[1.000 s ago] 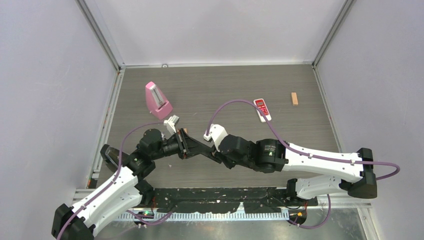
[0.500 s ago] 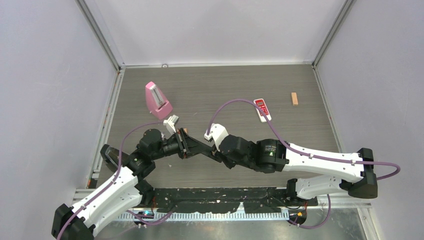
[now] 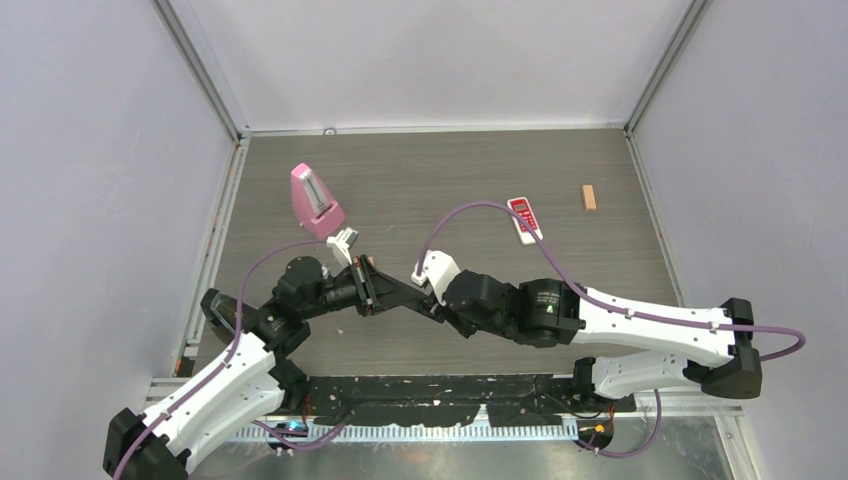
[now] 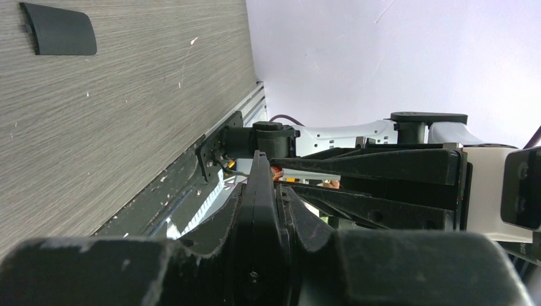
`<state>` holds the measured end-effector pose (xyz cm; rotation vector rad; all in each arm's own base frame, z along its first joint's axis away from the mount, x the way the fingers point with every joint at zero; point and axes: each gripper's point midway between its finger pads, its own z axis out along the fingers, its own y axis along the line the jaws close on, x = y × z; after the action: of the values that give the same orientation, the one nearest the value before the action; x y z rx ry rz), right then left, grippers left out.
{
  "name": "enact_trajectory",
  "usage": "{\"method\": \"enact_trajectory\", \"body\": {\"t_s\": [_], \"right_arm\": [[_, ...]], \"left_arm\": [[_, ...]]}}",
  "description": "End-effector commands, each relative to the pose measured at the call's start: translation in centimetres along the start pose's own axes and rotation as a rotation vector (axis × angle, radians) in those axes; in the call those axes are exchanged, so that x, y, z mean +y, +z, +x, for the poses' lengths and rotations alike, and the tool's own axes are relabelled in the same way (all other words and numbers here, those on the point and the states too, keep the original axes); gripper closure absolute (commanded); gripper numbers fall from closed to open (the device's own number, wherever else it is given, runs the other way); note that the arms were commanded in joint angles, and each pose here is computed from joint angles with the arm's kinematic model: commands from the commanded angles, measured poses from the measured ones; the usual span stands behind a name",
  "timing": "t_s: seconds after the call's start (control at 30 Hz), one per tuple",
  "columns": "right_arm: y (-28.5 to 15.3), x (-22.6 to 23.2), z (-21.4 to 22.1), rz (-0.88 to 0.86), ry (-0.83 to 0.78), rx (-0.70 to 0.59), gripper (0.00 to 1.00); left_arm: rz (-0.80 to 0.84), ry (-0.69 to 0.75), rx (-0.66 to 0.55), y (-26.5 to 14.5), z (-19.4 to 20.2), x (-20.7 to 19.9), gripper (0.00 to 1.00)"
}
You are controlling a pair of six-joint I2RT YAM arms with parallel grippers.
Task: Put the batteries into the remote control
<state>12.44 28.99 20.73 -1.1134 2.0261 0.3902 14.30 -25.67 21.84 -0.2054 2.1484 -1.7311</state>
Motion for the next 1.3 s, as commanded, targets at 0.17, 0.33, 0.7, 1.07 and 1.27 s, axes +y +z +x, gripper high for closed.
{"method": "enact_trajectory", "body": {"t_s": [0.17,0.33,0.7,1.07,1.27], "right_arm": [[0.1,-2.7,1.1,0.122,-0.063,0.03,0.81],[0.7,-3.2,0.6,0.157,-0.086,0.019,0.79],[1.2,-2.4,-1.0,0.115,-0.114,-0.039,0.75],[2.0,-1.9,-1.0,0.112,-0.068,-0.038,0.73],[1.4,-1.4,-1.2,0.064,-0.056,-0.06,0.87]], "left_arm": [[0.143,0.078,0.125,-1.1,1.8,-4.4,1.0],[0.147,0.092,0.145,-1.2,2.2,-4.4,1.0],[0.152,0.106,0.155,-1.3,2.3,-4.5,1.0],[0.166,0.084,0.148,-1.3,2.2,-4.9,1.0],[0.148,0.073,0.131,-1.1,1.9,-4.4,1.0]]}}
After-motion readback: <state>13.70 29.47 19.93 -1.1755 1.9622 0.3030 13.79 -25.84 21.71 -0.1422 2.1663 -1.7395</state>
